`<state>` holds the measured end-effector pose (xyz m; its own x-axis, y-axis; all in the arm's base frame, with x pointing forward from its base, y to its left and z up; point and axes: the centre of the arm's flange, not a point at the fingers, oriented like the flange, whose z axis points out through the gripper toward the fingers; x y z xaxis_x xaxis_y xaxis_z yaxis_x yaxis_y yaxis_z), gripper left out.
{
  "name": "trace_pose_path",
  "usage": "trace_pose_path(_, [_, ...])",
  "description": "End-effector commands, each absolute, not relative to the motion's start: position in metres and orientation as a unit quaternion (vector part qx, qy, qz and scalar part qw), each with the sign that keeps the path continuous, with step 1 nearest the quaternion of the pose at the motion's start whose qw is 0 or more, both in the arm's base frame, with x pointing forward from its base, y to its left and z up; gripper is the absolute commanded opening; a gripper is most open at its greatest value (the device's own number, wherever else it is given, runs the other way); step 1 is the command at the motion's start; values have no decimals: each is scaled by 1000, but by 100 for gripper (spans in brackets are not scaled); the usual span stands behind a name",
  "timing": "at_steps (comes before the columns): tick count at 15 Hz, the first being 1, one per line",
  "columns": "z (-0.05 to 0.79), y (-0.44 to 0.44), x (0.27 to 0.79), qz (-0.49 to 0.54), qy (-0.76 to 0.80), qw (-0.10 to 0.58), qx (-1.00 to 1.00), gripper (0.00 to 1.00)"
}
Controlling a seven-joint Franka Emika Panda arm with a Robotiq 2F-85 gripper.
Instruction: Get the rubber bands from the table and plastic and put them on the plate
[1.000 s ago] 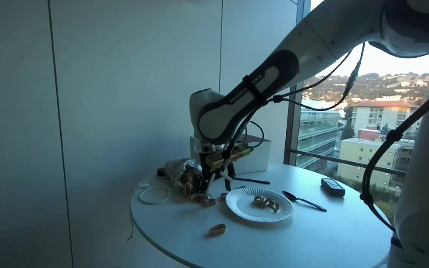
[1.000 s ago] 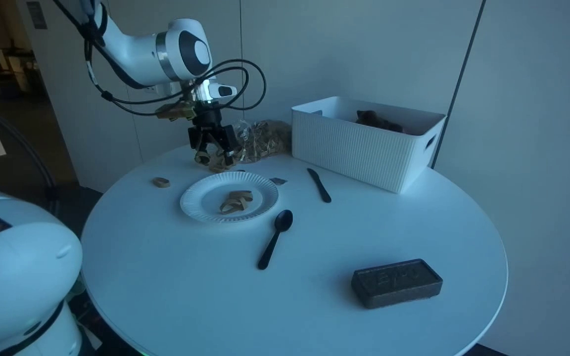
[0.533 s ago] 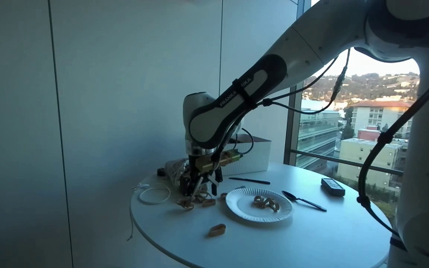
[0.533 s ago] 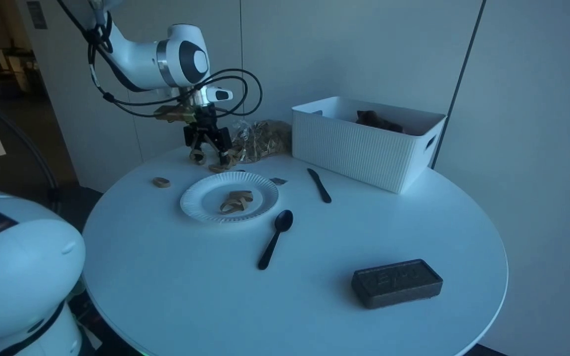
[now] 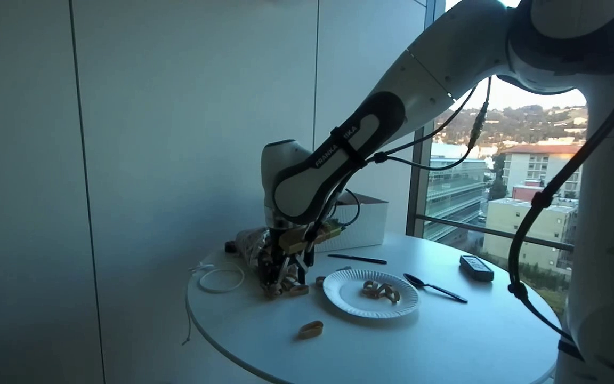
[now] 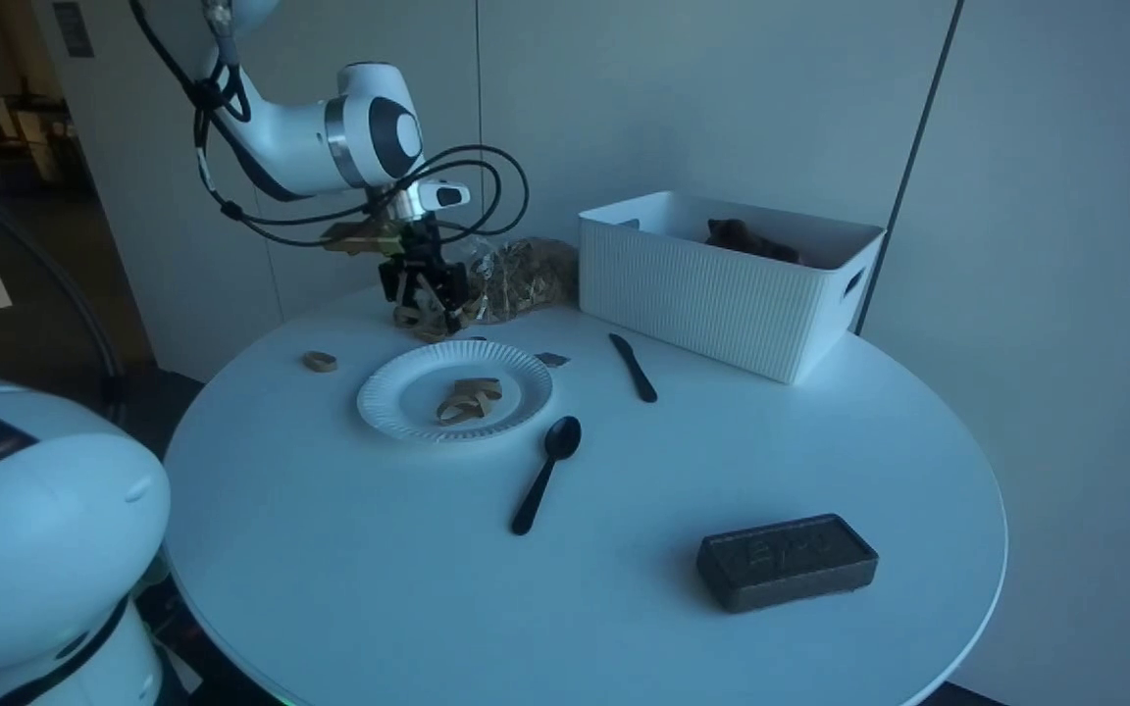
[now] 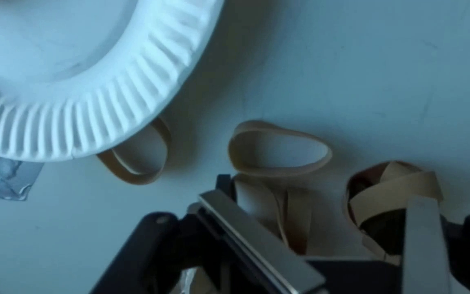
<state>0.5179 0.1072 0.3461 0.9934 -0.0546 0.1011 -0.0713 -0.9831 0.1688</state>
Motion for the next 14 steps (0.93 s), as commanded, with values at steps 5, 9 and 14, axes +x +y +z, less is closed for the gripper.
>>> trace_pose_path(5, [346,111,521,56,-36,73,995,14])
trace_pose_path(9, [353,113,518,61,-34,74,995,0])
trace_pose_path(14, [381,121,504,83,-28,85,992,3])
